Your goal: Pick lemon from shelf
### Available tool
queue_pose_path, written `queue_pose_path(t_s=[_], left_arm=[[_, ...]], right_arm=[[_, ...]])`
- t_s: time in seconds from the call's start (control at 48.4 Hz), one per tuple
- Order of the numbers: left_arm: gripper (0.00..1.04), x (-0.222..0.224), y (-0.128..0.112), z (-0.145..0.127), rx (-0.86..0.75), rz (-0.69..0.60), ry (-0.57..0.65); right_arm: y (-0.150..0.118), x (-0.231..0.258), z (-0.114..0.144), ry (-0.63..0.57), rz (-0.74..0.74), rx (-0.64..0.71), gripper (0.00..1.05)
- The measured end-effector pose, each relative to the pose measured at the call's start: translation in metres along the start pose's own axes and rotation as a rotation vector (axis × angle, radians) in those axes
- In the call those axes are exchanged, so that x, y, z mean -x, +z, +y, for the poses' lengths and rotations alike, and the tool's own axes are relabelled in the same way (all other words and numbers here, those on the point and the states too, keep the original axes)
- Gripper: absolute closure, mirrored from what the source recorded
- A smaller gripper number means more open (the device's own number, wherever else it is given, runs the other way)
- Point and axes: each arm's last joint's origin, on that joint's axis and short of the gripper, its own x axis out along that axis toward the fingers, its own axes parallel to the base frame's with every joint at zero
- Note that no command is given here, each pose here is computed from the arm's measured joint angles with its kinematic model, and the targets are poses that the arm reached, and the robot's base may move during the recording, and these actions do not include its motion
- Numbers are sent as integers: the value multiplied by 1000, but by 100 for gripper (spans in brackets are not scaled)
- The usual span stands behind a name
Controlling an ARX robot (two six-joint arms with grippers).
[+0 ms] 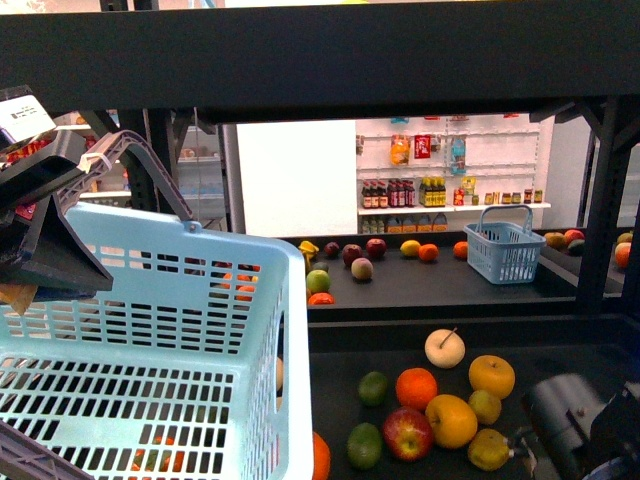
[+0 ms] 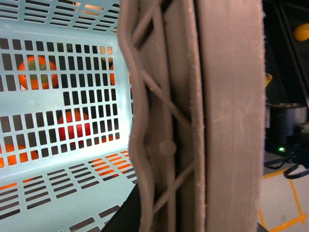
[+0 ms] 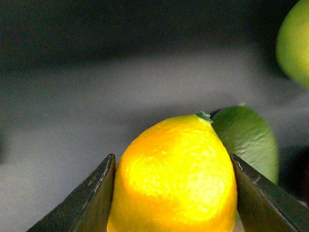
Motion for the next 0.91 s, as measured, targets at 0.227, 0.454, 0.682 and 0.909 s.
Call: queue_pose_path(t_s=[0.227, 0.454, 0.682, 0.909], left_arm=[[89, 0, 0, 0, 0, 0, 0], [89, 0, 0, 0, 0, 0, 2], [89, 0, 0, 0, 0, 0, 0], [89, 0, 0, 0, 0, 0, 1]], right_arm=[[47, 66, 3, 62, -155, -14, 42], [99, 155, 31, 182, -322, 8, 42], [126, 230, 82, 314, -451, 50, 42], [127, 271, 131, 418, -487, 92, 42]])
